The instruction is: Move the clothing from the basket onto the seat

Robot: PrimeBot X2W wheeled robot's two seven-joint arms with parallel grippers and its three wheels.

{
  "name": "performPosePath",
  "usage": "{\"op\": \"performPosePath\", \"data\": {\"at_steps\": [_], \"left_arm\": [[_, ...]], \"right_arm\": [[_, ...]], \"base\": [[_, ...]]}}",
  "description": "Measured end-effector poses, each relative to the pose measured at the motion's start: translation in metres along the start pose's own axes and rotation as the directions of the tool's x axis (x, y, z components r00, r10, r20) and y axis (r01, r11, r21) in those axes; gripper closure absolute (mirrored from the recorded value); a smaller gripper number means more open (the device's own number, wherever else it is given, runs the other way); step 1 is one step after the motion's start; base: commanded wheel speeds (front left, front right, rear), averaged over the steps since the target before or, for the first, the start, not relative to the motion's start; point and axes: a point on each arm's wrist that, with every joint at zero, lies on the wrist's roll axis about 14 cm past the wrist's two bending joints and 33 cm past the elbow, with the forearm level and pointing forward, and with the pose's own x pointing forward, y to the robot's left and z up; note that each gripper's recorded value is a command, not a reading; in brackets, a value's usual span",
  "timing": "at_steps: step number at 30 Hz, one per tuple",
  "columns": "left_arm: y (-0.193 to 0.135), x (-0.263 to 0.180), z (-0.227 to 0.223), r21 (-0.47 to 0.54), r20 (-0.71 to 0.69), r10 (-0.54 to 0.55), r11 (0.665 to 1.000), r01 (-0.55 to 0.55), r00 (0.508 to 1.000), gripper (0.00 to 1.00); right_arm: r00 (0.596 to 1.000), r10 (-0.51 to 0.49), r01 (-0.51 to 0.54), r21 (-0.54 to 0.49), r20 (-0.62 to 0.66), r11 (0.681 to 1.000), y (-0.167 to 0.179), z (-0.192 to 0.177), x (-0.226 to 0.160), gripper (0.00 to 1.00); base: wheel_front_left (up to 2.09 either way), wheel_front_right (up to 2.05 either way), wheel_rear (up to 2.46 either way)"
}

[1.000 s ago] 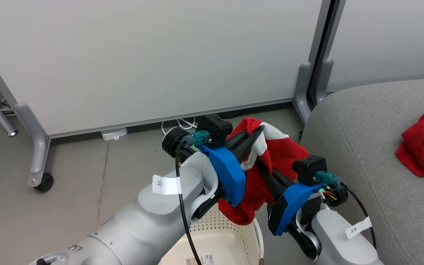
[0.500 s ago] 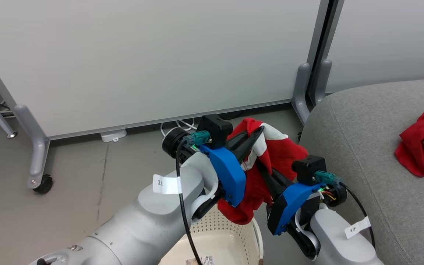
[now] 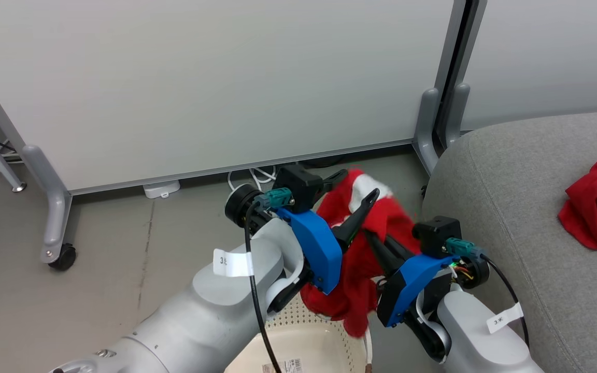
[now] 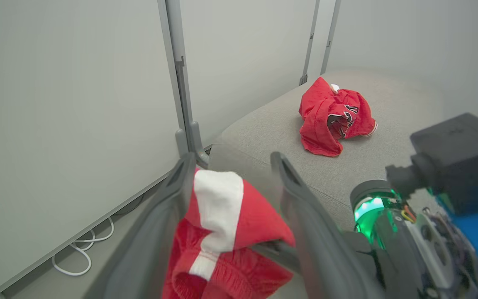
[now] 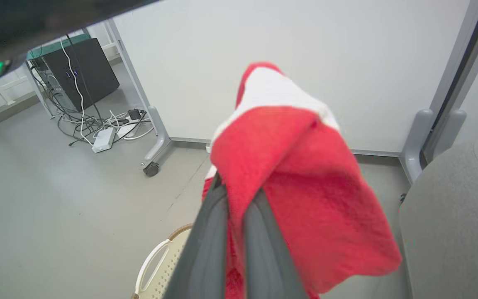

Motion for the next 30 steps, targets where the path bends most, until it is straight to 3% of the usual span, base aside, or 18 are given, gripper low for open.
{"op": "performPosePath", "data": {"at_steps": [8,15,30], "left_arm": [[0.016,-0.016,-0.006,-0.053,0.051,0.067,0.997,-0.065,0.996,0.00],[0.042,-0.058,-0.026,-0.102,0.093,0.186,0.979,-0.176,0.978,0.00],[0.080,-0.133,-0.062,-0.178,0.107,0.421,0.899,-0.399,0.901,0.00]], "right_arm": [[1.000,-0.011,0.011,0.002,0.019,1.000,-0.004,0.004,0.006,1.00],[0.999,-0.017,0.017,-0.001,0.030,1.000,-0.006,0.006,0.012,1.00],[0.999,-0.029,0.029,0.011,0.035,1.000,-0.010,0.005,0.016,1.00]], "base": [[0.00,0.00,0.00],[0.00,0.00,0.00],[0.00,0.00,0.00]]}}
